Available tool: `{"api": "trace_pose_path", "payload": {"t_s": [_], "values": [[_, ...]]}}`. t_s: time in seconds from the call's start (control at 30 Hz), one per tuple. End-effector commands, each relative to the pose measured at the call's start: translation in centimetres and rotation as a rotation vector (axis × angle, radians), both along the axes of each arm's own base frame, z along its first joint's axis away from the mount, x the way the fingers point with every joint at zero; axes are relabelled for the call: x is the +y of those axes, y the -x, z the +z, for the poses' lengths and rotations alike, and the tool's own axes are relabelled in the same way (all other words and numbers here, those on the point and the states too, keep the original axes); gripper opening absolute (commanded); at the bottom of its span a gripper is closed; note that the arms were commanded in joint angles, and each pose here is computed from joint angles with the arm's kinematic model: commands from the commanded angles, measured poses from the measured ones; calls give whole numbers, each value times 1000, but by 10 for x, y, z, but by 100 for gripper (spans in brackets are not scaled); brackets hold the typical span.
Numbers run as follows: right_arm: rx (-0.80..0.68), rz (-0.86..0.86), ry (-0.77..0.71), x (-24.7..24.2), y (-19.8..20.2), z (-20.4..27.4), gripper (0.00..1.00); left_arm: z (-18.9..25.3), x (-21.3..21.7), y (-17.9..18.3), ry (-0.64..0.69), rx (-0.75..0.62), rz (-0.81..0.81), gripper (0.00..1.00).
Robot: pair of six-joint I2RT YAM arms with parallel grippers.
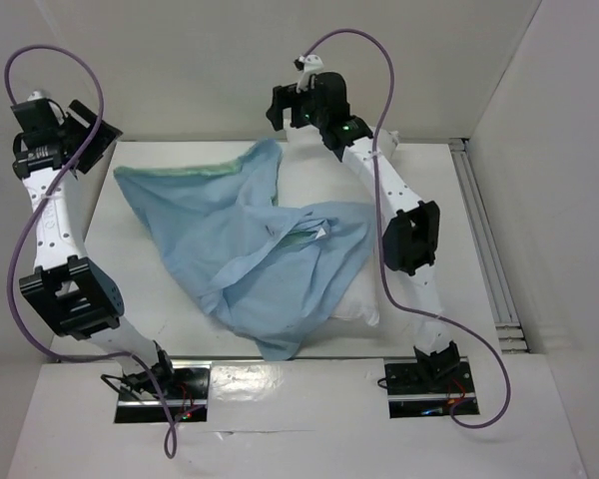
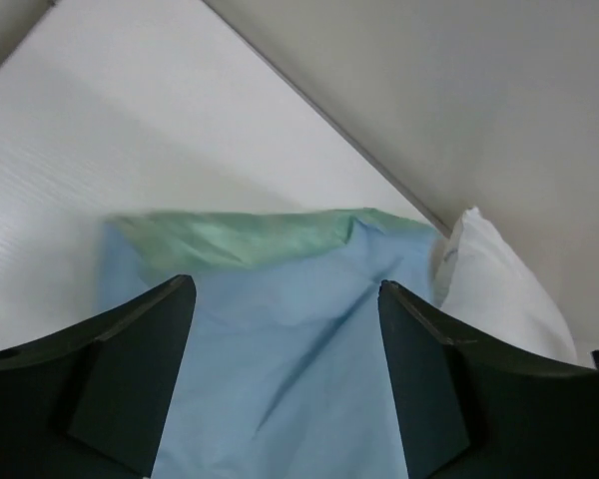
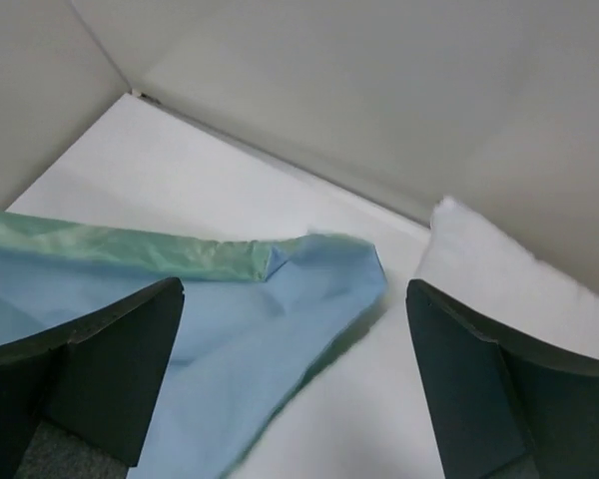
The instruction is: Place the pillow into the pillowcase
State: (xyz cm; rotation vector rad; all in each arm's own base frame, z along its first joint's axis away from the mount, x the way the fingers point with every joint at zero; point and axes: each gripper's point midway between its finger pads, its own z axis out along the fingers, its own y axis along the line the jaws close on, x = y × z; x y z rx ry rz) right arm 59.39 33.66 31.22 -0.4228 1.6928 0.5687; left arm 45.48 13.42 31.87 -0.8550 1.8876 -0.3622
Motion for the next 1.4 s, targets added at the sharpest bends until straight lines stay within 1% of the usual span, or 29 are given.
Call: {"api": "trace_pose_path", "payload": {"t_s": [0.0,0.03,0.07,0.1,0.13,0.17,0.2,0.27,0.3,0.37,0.4,0.47,0.5,0.57,0.6,0.7,0.73,0.8,0.83,0.87,0.9,0.93,0.97,1.0,1.07,1.13,1.17,1.27,1.37], "values": [[-36,5,-153,-39,38,89,100,27,-32,-8,-29,-69,-127,89],[-30,-23,-158,-52,41,94,100,25,-40,-7,-54,-63,-150,89],[-5,-60,-145,-73,51,98,100,16,-61,-10,-60,-44,-196,89],[15,-119,-142,-90,53,100,100,22,-74,-9,-79,-55,-221,91],[35,-153,-130,-102,58,100,100,11,-83,-9,-99,-24,-240,91],[95,-205,-113,-125,69,94,100,-1,-108,-8,-96,4,-299,91],[120,-284,-102,-146,72,89,100,-6,-118,-8,-92,14,-321,91],[195,-362,-88,-182,82,71,100,-35,-136,-6,-75,90,-369,91],[277,-405,-65,-199,102,48,100,-44,-155,-6,-57,106,-422,91],[365,-476,-50,-229,119,20,100,-71,-184,-5,-6,162,-516,91],[430,-496,-25,-241,140,-7,100,-79,-210,-3,4,178,-579,91],[512,-510,-34,-253,161,-33,100,-101,-234,2,25,241,-637,91],[573,-519,-28,-263,179,-56,100,-118,-254,7,38,283,-686,92],[642,-441,-80,-250,197,-72,100,-130,-276,13,85,307,-739,92],[692,-372,-107,-237,210,-90,100,-144,-290,19,104,338,-778,92],[784,-302,-139,-219,227,-123,100,-153,-308,24,170,346,-819,85],[778,-290,-145,-216,223,-127,100,-156,-315,25,178,334,-843,80],[761,-259,-153,-205,222,-128,100,-158,-318,29,211,326,-847,48],[761,-263,-165,-203,215,-135,100,-157,-319,27,218,319,-841,26],[759,-263,-165,-203,212,-136,100,-152,-318,26,209,308,-835,9],[762,-250,-170,-201,210,-139,100,-149,-310,23,202,297,-814,0],[769,-254,-178,-200,207,-142,96,-143,-304,24,204,295,-787,0],[774,-234,-185,-196,202,-144,89,-136,-292,20,203,277,-763,0],[789,-223,-187,-194,202,-148,65,-133,-285,21,206,271,-734,0],[759,-227,-197,-196,193,-144,32,-107,-263,18,180,204,-666,0],[740,-258,-189,-201,188,-141,9,-91,-249,18,156,156,-628,0],[716,-280,-193,-207,183,-134,0,-75,-238,18,145,113,-593,0],[673,-383,-188,-230,182,-122,0,-53,-227,13,139,60,-580,0],[628,-572,-129,-270,177,-116,0,-45,-230,7,139,45,-605,0]]}}
